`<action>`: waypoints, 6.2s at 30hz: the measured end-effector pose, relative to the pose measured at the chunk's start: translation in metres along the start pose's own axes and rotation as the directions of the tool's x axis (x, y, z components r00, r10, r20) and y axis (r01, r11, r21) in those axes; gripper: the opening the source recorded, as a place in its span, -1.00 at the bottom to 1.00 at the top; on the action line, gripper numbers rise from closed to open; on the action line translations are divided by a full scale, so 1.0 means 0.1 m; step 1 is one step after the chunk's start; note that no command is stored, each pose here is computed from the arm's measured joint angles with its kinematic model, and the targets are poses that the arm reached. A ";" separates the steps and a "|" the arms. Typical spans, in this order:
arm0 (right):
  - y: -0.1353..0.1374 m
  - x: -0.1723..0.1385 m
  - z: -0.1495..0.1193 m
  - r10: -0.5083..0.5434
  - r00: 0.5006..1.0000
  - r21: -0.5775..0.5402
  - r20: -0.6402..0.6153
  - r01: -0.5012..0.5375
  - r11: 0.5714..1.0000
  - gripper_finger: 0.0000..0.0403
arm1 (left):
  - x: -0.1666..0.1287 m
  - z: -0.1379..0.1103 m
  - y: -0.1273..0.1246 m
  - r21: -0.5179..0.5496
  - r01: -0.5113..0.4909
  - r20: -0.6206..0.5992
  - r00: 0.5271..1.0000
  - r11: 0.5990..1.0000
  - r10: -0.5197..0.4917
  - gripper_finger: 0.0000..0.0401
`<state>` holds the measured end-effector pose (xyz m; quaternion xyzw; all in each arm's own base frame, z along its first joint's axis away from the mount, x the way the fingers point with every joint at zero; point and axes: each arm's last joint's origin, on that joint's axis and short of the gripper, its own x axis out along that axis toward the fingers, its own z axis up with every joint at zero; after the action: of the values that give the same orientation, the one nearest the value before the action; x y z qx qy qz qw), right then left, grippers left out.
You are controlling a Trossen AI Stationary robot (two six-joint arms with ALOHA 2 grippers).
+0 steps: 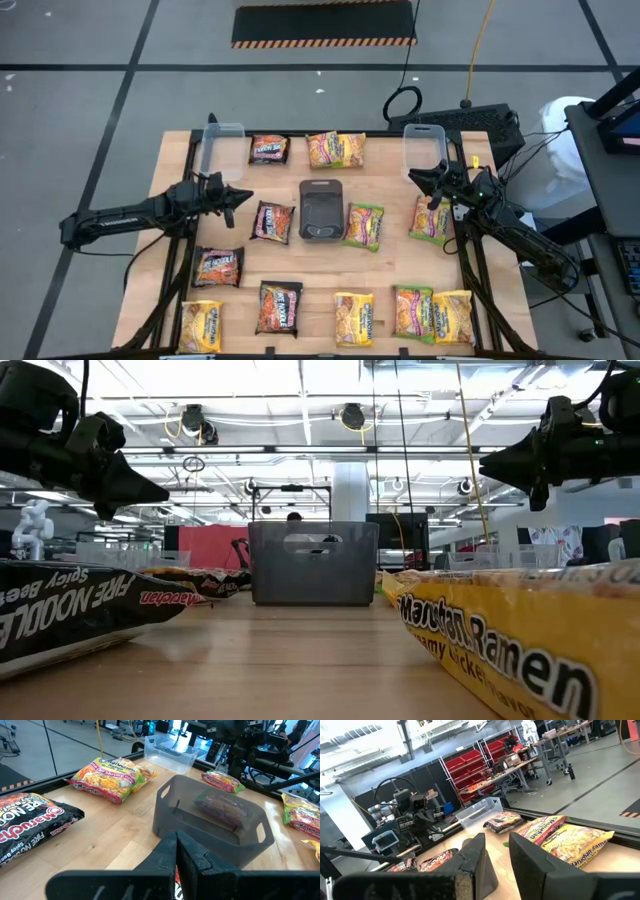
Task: Sort Maruchan noodles
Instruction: Put the middle left green noodle pack into the right transparent bin
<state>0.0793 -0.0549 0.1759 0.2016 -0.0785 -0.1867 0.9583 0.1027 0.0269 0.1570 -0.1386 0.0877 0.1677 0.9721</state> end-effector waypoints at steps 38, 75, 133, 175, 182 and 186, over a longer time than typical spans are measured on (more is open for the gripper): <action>0.48 0.62 1.35 -0.152 0.921 -0.341 -0.359 0.022 0.940 -0.59 | 0.00 0.00 0.00 -0.002 -0.015 0.007 1.000 1.000 0.015 -0.97; 0.60 1.68 0.24 -0.141 0.184 -0.165 -0.973 -0.124 0.978 -0.59 | 0.00 0.00 0.00 -0.010 -0.014 0.004 1.000 1.000 0.014 -0.97; -0.08 1.67 -0.50 -0.096 -0.073 -0.088 -0.993 -0.106 0.990 -0.59 | 0.00 0.00 0.00 -0.010 -0.013 0.002 1.000 1.000 0.013 -0.97; 0.01 1.67 -0.18 -0.097 0.155 -0.128 -0.983 -0.204 0.971 -0.59 | 0.00 0.00 0.00 -0.025 -0.015 0.002 1.000 1.000 0.015 -0.97; 0.02 1.69 -0.19 -0.070 0.170 -0.104 -0.983 -0.199 0.974 -0.59 | 0.00 0.00 0.00 -0.025 -0.015 0.003 1.000 1.000 0.015 -0.97; -0.01 1.71 -0.30 -0.076 0.125 -0.099 -0.989 -0.194 0.976 -0.59 | 0.00 0.00 0.00 -0.025 -0.015 0.003 1.000 1.000 0.015 -0.97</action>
<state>0.2430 -0.1114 0.1609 0.1721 0.5853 0.0246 0.7920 0.1026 0.0273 0.1569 -0.1501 0.0852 0.1763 0.9691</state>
